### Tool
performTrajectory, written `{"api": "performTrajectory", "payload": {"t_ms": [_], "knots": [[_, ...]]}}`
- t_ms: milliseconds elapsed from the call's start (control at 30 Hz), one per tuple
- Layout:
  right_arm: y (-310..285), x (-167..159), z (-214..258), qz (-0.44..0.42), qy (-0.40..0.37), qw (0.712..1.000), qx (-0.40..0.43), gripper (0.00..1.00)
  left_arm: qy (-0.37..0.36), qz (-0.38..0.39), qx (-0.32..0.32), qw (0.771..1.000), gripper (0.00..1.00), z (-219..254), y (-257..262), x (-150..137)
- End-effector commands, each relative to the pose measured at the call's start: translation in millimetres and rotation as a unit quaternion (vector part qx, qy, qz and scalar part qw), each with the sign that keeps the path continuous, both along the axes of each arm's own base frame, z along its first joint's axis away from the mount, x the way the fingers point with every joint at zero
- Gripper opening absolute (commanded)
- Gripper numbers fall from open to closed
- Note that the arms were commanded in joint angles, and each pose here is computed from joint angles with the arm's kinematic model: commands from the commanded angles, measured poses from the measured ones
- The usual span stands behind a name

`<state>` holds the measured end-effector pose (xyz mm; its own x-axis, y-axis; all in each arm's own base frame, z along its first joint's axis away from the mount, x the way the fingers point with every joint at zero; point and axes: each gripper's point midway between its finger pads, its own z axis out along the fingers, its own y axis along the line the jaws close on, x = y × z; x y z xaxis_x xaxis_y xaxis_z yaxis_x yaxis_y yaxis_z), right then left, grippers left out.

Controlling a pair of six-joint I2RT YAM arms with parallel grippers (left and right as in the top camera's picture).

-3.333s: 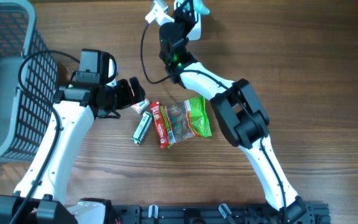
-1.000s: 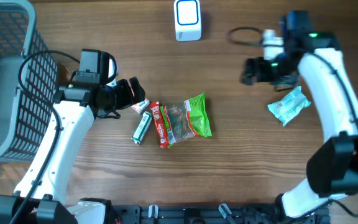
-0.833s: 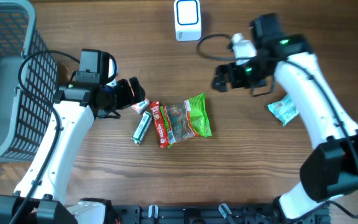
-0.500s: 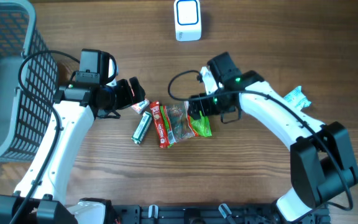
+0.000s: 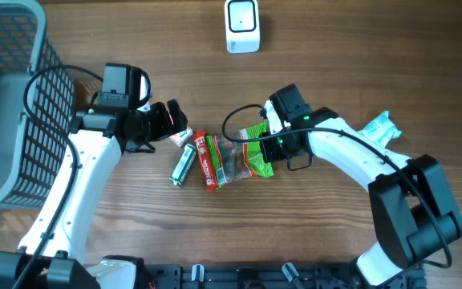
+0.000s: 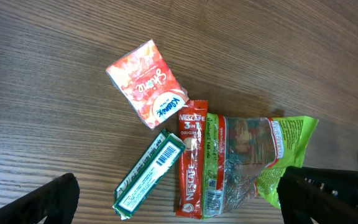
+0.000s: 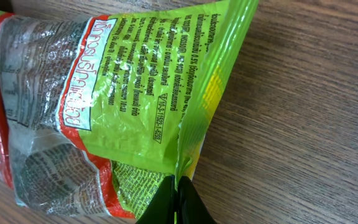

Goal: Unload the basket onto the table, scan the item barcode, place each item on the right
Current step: 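Grasp the bright green snack bag with the right gripper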

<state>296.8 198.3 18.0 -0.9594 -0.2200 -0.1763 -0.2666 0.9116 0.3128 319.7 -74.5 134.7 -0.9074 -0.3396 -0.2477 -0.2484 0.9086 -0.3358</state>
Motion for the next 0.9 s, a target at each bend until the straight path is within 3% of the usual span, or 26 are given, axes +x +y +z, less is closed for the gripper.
{"api": "performTrajectory", "payload": {"t_ms": [0,233,267,300,367,400,700,867], "knots": [[-12.5,17.4,28.6,-0.025,-0.026,0.999,0.021,0.04,-0.004,-0.008,-0.002,1.000,1.00,1.9,-2.2,1.5],[-77.1,35.0,77.1,-0.058,-0.089,0.994,0.018,0.04,-0.004,-0.008,-0.002,1.000,1.00,1.9,-2.2,1.5],[-80.3,32.6,74.1,-0.054,-0.085,0.995,0.012,0.21,-0.004,-0.008,-0.002,1.000,1.00,1.9,-2.2,1.5],[-81.3,29.7,70.5,-0.051,-0.080,0.995,0.009,0.47,-0.004,-0.008,-0.002,1.000,1.00,1.9,-2.2,1.5],[-82.4,24.6,64.4,-0.051,-0.072,0.996,0.006,0.72,-0.004,-0.008,-0.002,1.000,1.00,1.9,-2.2,1.5],[-82.8,22.9,61.9,-0.049,-0.070,0.996,0.005,0.79,-0.004,-0.008,-0.002,1.000,1.00,1.9,-2.2,1.5],[-94.5,24.8,55.9,-0.043,-0.082,0.995,-0.031,0.93,-0.004,-0.008,-0.002,1.000,1.00,1.9,-2.2,1.5],[-93.8,24.8,56.1,-0.038,-0.084,0.995,-0.030,0.93,-0.003,0.044,-0.077,0.996,1.00,11.1,-19.4,10.0]]}}
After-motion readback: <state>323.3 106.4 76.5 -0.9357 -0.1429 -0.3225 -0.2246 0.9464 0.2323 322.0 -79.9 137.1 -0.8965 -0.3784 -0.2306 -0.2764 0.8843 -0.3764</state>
